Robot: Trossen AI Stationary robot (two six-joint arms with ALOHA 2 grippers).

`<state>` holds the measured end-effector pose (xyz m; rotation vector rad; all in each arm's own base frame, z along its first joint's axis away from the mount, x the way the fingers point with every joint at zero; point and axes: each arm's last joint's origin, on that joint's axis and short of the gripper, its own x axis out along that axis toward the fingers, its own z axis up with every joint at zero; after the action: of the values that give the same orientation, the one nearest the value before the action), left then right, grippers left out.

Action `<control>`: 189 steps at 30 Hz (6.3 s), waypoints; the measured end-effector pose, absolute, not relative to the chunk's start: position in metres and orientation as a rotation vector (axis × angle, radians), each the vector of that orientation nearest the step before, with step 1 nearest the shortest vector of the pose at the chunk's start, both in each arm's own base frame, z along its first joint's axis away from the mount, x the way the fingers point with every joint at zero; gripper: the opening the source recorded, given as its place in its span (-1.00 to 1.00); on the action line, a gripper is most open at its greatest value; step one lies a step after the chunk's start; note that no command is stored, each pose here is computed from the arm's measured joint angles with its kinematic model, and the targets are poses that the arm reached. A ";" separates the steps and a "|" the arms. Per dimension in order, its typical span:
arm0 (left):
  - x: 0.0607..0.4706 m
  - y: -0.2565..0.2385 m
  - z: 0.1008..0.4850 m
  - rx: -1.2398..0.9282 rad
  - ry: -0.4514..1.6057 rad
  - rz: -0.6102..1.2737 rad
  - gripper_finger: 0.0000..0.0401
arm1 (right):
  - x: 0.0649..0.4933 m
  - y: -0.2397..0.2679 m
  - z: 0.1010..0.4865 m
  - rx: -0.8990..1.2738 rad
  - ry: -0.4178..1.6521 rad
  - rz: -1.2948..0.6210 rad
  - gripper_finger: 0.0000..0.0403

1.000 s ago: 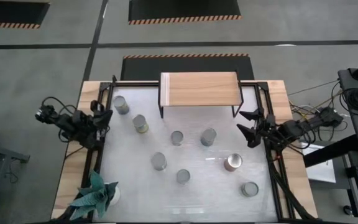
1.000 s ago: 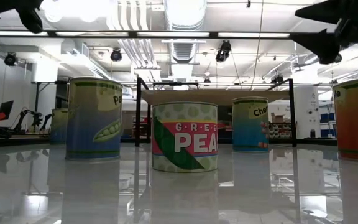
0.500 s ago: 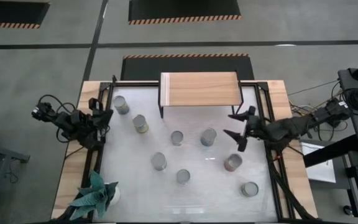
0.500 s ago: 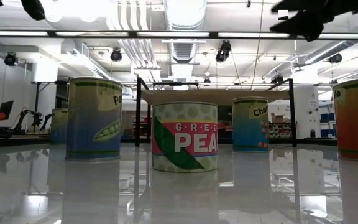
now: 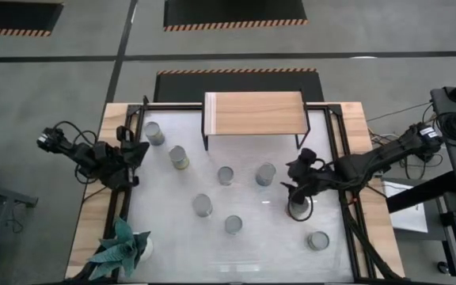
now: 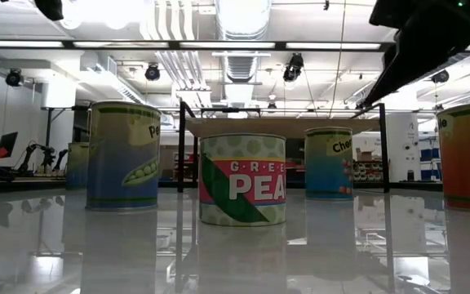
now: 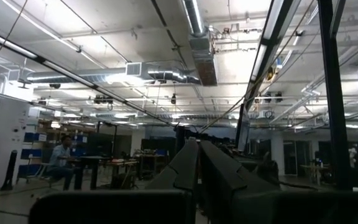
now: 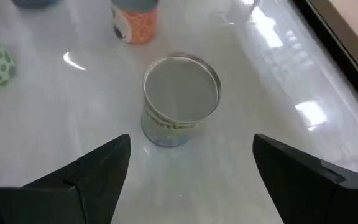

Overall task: Pick and place cans onto a shelf
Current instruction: Put the canned cherries on the shelf

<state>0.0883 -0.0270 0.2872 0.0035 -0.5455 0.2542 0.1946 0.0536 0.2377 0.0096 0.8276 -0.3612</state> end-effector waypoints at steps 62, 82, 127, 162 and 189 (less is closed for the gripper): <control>0.093 -0.030 0.289 0.011 -0.524 0.256 -1.00 | 0.263 0.025 0.207 0.192 0.793 -0.243 0.36; 0.093 -0.029 0.291 0.009 -0.542 0.263 -1.00 | 0.304 -0.046 0.359 0.272 0.649 -0.802 0.43; 0.093 -0.030 0.290 -0.002 -0.537 0.257 -1.00 | 0.277 -0.092 0.397 0.140 0.721 -0.846 0.60; 0.096 -0.031 0.289 0.003 -0.530 0.256 -1.00 | 0.305 -0.129 0.344 0.258 0.711 -0.525 -0.96; 0.096 -0.031 0.289 0.003 -0.530 0.256 -1.00 | 0.344 -0.143 0.308 0.112 0.667 -0.488 -0.96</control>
<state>0.0957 -0.0307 0.2892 0.0028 -0.5300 0.2562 0.3439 -0.1427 0.3075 0.1125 0.6671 -0.4876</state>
